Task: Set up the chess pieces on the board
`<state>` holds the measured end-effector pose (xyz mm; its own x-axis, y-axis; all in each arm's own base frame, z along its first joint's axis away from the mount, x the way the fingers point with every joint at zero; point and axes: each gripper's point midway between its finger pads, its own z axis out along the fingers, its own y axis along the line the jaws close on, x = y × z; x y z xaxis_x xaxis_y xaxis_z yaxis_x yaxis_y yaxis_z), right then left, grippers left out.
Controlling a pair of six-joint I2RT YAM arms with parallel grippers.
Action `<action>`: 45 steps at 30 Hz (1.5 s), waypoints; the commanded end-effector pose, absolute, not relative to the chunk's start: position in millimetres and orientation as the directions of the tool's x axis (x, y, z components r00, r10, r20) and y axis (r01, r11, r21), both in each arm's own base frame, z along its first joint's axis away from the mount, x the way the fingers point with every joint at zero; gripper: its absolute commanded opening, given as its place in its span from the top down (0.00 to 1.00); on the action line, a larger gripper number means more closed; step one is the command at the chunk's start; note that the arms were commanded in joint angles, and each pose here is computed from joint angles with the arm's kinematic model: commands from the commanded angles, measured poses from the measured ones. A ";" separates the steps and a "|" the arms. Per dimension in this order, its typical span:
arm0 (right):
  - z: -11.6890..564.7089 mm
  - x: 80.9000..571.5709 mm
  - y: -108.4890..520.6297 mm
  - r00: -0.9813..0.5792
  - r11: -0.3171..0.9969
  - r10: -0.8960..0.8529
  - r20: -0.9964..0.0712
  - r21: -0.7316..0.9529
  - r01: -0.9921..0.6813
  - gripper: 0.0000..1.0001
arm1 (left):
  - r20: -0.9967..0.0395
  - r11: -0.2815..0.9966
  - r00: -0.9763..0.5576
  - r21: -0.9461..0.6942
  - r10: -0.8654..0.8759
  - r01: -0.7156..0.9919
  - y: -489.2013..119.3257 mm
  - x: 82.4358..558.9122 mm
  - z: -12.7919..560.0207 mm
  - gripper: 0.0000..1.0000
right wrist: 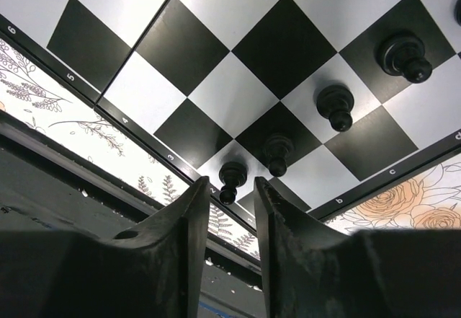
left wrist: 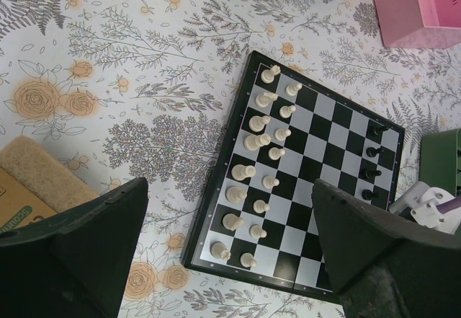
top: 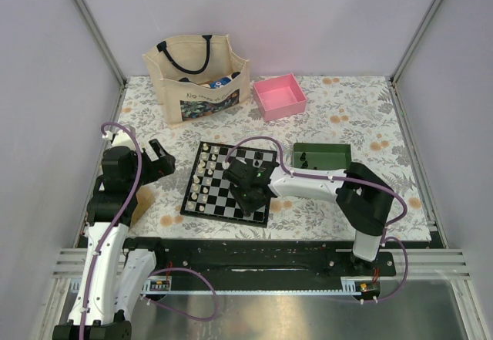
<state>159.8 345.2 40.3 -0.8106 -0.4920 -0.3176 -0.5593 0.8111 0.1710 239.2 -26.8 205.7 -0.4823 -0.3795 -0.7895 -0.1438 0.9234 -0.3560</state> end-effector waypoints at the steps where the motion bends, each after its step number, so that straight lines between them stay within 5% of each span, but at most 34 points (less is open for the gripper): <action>1: 79.3 158.5 352.8 -0.780 0.779 -0.490 -0.388 0.206 -0.592 0.58 | -0.805 0.918 -0.447 -0.380 -0.390 -0.116 -29.7 245.4 214.6 0.01; 9: 147.0 174.5 354.8 -0.705 0.749 -0.432 -0.563 0.212 -0.628 0.46 | -0.805 0.918 -0.447 -0.379 -0.390 -0.118 -29.4 245.6 214.3 0.01; 15: 168.4 229.4 303.1 -0.671 0.878 -0.314 -0.672 0.063 -0.475 0.38 | -0.807 0.919 -0.445 -0.371 -0.389 -0.131 -26.7 246.5 212.6 0.01; 29: 172.2 324.3 190.6 -0.807 0.978 0.092 -0.583 0.204 -0.036 0.37 | -0.802 0.917 -0.450 -0.379 -0.392 -0.121 -29.2 259.8 209.1 0.01; 45: 101.8 381.2 144.0 -0.888 0.985 0.126 -0.441 0.165 0.058 0.48 | -0.782 0.922 -0.491 -0.353 -0.384 -0.159 -24.6 262.8 191.5 0.01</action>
